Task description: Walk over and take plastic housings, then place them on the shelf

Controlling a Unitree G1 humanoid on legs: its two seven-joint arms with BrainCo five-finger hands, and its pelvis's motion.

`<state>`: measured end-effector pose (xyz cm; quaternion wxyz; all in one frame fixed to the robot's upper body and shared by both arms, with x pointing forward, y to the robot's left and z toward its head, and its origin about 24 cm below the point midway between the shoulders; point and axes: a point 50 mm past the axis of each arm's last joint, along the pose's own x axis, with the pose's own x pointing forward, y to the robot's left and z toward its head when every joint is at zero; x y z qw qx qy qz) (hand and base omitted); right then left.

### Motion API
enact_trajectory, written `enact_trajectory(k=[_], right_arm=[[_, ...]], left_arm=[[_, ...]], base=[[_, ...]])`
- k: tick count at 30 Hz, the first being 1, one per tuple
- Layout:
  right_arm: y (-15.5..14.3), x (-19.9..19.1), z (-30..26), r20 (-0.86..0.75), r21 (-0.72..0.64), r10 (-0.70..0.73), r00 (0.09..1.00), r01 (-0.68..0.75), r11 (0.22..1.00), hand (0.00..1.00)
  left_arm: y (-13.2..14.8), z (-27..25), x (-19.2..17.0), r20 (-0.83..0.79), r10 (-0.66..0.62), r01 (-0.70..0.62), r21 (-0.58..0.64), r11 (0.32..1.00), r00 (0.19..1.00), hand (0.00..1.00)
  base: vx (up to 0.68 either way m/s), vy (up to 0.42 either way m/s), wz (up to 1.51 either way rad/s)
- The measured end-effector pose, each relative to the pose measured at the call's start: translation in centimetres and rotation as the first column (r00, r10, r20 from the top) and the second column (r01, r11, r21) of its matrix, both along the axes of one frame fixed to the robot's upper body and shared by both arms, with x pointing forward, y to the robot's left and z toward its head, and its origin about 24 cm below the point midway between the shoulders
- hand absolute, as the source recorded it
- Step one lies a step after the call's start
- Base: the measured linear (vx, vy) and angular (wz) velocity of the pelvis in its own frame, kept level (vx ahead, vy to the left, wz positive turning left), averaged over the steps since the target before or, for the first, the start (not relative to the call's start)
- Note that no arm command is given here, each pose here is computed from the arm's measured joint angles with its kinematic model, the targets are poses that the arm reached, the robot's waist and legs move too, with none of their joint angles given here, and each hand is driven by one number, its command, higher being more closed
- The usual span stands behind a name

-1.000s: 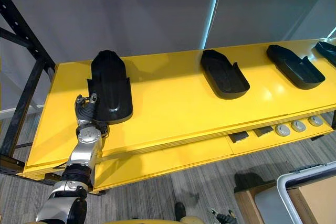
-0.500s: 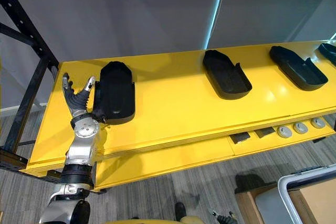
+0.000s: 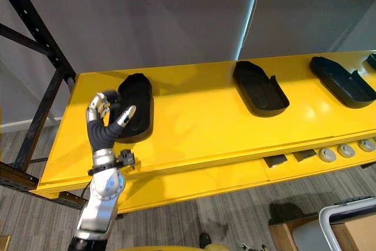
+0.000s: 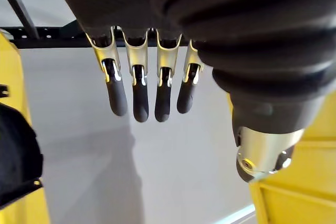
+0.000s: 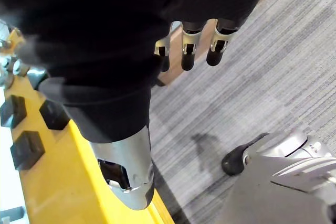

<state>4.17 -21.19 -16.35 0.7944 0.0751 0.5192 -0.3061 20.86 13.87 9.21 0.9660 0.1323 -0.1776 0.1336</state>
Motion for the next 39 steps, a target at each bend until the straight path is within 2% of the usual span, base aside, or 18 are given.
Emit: enact_trajectory(k=[5,17,39], right_arm=[[0.2,0.4,0.0,0.009,0.001,0.028,1.000,-0.028,1.000,0.00],[-0.1,0.2,0.1,0.005,-0.008,0.033,0.999,-0.033,0.999,0.00],[-0.2,1.3,0.1,0.008,-0.011,0.049,0.999,-0.048,0.999,0.00]], left_arm=[[0.1,-4.0,-0.3,-0.193,-0.046,0.062,0.073,0.995,0.980,1.00],[0.4,-8.7,-0.2,-0.414,-0.028,0.082,0.113,0.990,0.910,1.00],[2.1,-8.0,5.8,-0.397,0.071,0.011,0.199,0.980,0.915,1.00]], base=[[0.00,0.002,0.02],[-0.01,-0.010,0.02],[-0.01,-0.002,-0.02]])
